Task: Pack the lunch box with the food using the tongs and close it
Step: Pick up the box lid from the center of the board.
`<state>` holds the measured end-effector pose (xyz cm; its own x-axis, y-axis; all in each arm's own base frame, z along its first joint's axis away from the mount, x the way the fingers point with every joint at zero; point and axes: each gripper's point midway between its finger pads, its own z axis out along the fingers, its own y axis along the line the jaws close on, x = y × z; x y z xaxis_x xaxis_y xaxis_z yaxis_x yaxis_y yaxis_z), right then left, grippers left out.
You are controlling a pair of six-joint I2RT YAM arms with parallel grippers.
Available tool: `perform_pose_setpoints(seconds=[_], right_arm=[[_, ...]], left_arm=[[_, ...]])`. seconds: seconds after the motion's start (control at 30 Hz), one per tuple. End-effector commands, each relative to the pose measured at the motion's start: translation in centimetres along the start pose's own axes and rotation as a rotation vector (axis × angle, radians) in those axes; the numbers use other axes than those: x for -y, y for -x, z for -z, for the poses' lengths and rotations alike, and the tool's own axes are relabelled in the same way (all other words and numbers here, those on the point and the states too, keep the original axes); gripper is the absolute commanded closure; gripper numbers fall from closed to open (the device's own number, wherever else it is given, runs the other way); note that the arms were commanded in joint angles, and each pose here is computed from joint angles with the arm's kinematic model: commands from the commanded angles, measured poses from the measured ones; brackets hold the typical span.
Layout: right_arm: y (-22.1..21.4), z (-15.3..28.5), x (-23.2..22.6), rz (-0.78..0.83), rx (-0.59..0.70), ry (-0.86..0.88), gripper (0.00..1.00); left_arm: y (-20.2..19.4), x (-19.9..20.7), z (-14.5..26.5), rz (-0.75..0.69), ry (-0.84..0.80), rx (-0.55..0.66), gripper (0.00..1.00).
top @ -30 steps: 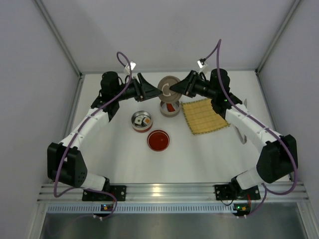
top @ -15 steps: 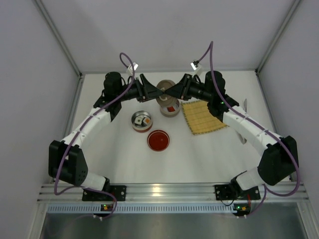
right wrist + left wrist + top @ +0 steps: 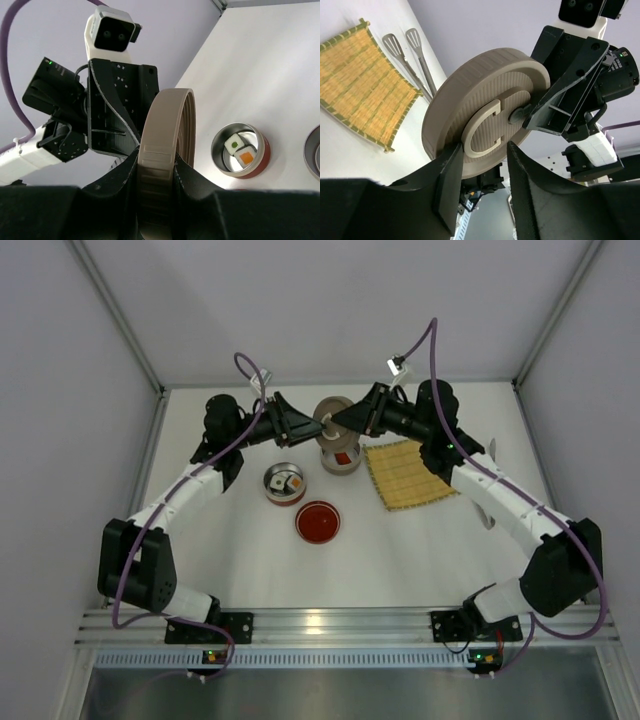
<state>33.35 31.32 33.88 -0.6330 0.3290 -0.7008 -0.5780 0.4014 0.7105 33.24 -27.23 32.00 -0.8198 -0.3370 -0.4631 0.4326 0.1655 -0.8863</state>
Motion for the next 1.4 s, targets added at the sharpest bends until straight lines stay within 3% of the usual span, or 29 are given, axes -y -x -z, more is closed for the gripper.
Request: perform_pose_setpoints(seconds=[0.0, 0.23, 0.53, 0.63, 0.73, 0.77, 0.9, 1.17, 1.37], right_arm=[[0.3, -0.3, -1.6, 0.004, 0.003, 0.057, 1.00], [0.6, 0.0, -1.5, -0.031, 0.004, 0.076, 1.00], [0.4, 0.2, -1.1, -0.032, -0.001, 0.069, 1.00], [0.7, 0.2, -1.4, -0.030, 0.005, 0.073, 1.00], [1.4, 0.5, -1.3, -0.024, 0.023, 0.065, 1.00], [1.6, 0.6, -1.1, -0.022, 0.028, 0.055, 1.00], [2.9, 1.4, -0.7, 0.030, 0.069, 0.004, 1.00], [4.3, 1.6, -0.2, 0.042, 0.117, -0.071, 1.00], [4.3, 1.3, -0.2, 0.046, 0.116, -0.091, 1.00]], left_arm=[[-1.3, 8.0, 1.3, -0.148, -0.258, -0.060, 0.57], [-1.7, 9.8, 2.0, -0.161, -0.327, -0.075, 0.73], [-1.4, 10.7, 2.2, -0.165, -0.337, -0.063, 0.80], [-1.2, 9.4, 1.8, -0.155, -0.277, -0.061, 0.78], [0.0, 8.3, 1.7, -0.177, -0.185, -0.008, 0.66], [-0.3, 6.7, 1.7, -0.165, -0.110, -0.015, 0.64], [0.7, 6.4, 2.5, -0.218, -0.010, 0.071, 0.54], [0.9, 2.6, 2.2, -0.117, 0.147, 0.098, 0.50], [0.9, 1.5, 1.6, -0.042, 0.164, 0.104, 0.51]])
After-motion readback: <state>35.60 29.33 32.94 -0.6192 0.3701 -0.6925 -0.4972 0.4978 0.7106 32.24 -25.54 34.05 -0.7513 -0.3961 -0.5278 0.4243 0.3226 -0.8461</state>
